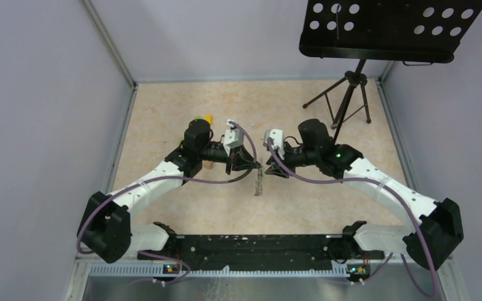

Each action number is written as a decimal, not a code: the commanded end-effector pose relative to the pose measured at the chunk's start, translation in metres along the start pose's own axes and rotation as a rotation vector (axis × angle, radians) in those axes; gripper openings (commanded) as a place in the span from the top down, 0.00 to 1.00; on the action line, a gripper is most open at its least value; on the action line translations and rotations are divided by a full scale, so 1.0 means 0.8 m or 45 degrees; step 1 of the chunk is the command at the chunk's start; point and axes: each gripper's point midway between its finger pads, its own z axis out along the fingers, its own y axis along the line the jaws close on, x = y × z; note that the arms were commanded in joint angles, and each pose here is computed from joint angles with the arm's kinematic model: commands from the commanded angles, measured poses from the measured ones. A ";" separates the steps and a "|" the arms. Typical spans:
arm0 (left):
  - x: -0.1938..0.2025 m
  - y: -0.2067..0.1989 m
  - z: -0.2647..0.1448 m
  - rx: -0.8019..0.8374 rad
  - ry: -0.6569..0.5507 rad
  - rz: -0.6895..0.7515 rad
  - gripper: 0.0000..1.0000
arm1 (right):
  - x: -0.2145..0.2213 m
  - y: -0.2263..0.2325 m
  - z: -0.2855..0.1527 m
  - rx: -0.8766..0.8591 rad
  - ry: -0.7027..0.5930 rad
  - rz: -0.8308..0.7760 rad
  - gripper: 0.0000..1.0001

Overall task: Put the keys on the keyring
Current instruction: Adjust the key on the keyring.

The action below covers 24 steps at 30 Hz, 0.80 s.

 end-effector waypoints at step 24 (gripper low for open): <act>-0.058 -0.025 -0.003 0.147 -0.208 0.018 1.00 | -0.055 0.009 -0.044 -0.003 -0.315 -0.059 0.46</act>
